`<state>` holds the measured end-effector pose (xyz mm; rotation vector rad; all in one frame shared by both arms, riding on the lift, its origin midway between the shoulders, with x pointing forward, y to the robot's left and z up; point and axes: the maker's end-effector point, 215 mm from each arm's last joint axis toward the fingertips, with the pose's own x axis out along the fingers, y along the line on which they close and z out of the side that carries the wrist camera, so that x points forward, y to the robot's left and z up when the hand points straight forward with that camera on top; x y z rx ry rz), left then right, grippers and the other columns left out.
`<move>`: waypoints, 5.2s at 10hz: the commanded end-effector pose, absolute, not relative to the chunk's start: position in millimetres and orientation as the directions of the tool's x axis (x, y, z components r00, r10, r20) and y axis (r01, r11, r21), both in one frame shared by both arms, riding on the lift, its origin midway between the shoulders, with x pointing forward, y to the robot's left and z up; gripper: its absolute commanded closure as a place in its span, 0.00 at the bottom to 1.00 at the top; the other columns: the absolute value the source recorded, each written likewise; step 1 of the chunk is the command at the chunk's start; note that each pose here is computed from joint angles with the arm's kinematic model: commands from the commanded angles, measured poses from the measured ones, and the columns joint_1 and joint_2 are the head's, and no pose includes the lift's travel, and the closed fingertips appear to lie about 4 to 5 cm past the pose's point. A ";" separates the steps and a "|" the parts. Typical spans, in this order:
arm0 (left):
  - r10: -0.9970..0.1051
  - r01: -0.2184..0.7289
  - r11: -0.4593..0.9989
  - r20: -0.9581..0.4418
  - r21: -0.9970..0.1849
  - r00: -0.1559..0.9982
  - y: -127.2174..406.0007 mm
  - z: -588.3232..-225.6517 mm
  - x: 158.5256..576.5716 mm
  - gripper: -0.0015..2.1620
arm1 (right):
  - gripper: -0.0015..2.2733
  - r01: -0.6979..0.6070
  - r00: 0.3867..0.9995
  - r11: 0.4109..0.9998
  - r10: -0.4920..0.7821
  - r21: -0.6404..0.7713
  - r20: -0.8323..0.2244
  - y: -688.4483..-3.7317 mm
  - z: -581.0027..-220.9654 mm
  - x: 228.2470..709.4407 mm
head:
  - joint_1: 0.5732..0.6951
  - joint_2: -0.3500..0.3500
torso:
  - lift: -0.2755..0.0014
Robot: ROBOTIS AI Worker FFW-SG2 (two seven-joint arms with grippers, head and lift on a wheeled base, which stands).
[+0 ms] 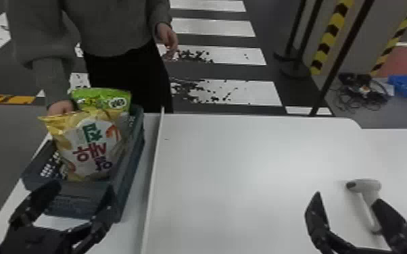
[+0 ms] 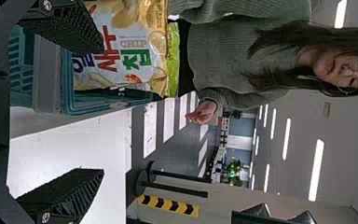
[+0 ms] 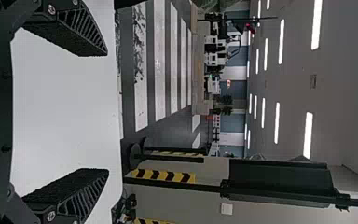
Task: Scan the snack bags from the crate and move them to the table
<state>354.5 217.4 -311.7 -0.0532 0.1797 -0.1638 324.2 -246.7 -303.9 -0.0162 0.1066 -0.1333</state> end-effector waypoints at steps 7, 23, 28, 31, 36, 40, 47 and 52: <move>-0.148 0.143 0.989 -0.135 -0.041 0.980 233.2 -296.5 358.3 0.04 | 0.05 0.131 0.986 0.991 -0.133 -0.021 -0.102 -246.2 -303.0 323.5 | 1.00 0.44 | 0.65; -0.090 0.073 0.991 -0.159 -0.110 0.983 415.4 -326.2 434.4 0.04 | 0.05 0.031 0.990 0.996 -0.042 -0.081 -0.136 -186.3 -304.6 306.8 | 1.00 0.94 | 0.65; -0.138 0.133 0.989 -0.079 -0.063 0.987 404.8 -315.0 477.1 0.04 | 0.05 0.011 0.988 0.992 -0.030 -0.125 -0.151 -174.8 -311.8 302.2 | 1.00 0.98 | 0.65; -0.216 0.208 0.974 -0.098 -0.088 0.971 379.9 -333.6 509.0 0.04 | 0.05 0.006 0.986 0.987 -0.032 -0.161 -0.161 -169.0 -318.0 295.9 | 1.00 0.94 | 0.65; -0.261 0.257 0.965 -0.077 -0.052 0.962 363.2 -337.6 541.7 0.04 | 0.05 0.000 0.983 0.980 -0.036 -0.201 -0.179 -160.1 -323.7 287.9 | 1.00 0.88 | 0.65; -0.284 0.280 0.958 -0.085 -0.060 0.955 363.0 -351.8 544.5 0.05 | 0.05 -0.006 0.983 0.977 -0.033 -0.212 -0.178 -153.1 -322.8 285.1 | 1.00 0.89 | 0.65; -0.317 0.312 0.948 -0.092 -0.066 0.944 345.8 -354.8 544.4 0.96 | 0.05 -0.007 0.986 0.974 -0.031 -0.227 -0.163 -149.9 -318.8 286.2 | 1.00 0.89 | 0.65; -0.338 0.336 0.941 -0.033 -0.046 0.941 327.5 -316.4 521.7 0.97 | 0.05 -0.005 0.988 0.974 -0.030 -0.226 -0.151 -148.0 -315.3 287.3 | 1.00 0.86 | 0.65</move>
